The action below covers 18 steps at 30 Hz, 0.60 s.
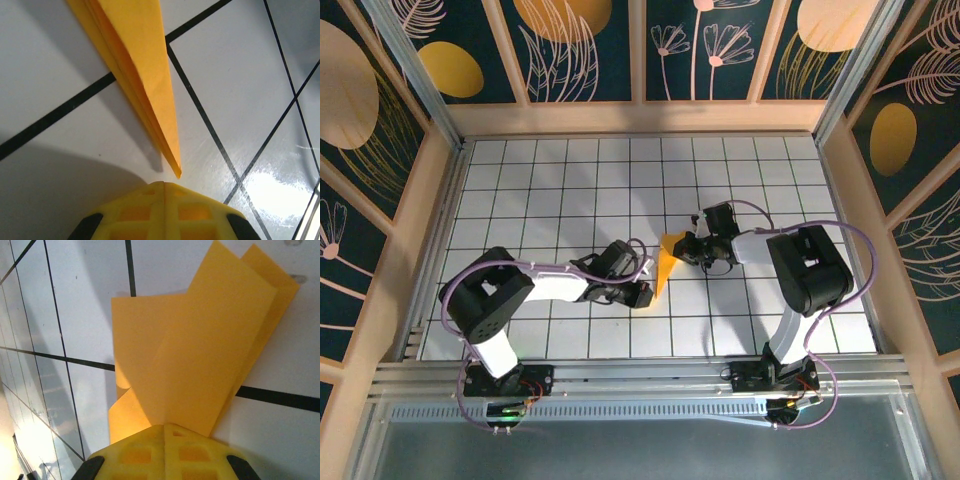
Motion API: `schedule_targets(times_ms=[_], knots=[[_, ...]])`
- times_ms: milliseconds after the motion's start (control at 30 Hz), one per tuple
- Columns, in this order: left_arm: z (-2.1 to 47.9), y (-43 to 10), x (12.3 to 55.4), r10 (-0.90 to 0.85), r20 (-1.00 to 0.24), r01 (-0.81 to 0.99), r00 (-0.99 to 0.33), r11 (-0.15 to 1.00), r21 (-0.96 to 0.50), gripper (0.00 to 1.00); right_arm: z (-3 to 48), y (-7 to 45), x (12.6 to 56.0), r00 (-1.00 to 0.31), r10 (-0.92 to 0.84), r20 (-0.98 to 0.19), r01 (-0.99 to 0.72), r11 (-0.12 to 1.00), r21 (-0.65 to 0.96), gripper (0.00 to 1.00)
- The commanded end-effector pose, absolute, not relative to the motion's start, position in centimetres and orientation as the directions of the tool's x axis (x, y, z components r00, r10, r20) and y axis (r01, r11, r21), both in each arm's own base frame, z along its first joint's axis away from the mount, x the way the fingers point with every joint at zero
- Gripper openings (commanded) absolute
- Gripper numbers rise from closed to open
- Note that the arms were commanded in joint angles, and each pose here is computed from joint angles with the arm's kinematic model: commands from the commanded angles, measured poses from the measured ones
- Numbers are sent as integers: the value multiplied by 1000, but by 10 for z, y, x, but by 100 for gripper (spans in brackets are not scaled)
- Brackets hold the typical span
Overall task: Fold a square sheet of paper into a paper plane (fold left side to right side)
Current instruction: Fold the wing for the fifth time at the center of the table.
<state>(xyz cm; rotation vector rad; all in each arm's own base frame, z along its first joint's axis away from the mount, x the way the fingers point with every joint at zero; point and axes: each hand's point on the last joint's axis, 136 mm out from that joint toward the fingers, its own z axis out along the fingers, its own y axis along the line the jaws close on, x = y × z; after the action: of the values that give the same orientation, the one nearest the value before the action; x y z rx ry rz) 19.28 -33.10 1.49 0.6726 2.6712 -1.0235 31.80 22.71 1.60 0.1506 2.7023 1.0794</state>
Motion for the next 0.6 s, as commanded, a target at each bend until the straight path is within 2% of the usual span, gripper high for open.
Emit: schedule_targets(times_ms=[0,100,133,267,333,367,500,567], knots=[[24,-322,176,344,-303,458,-889,657,-598,1,-7,207,316,-972,189,-141,68,796,602,0],[51,-326,189,275,-375,459,-885,648,-608,4,16,210,331,-962,182,-203,22,793,608,0],[59,-327,195,248,-397,456,-883,649,-609,6,24,210,335,-957,182,-224,9,795,607,4],[90,-315,228,77,-488,396,-869,699,-595,19,60,200,350,-925,163,-344,-31,868,495,30],[102,-305,243,-11,-525,355,-851,724,-592,33,73,192,353,-906,139,-400,-33,919,394,43],[109,-299,250,-58,-546,334,-835,737,-588,37,79,188,352,-898,125,-422,-28,941,338,48],[123,-273,273,-173,-622,248,-764,810,-531,47,88,181,340,-892,86,-443,1,982,189,62],[126,-262,280,-208,-648,209,-733,837,-505,48,89,182,334,-893,64,-445,8,992,127,66]])
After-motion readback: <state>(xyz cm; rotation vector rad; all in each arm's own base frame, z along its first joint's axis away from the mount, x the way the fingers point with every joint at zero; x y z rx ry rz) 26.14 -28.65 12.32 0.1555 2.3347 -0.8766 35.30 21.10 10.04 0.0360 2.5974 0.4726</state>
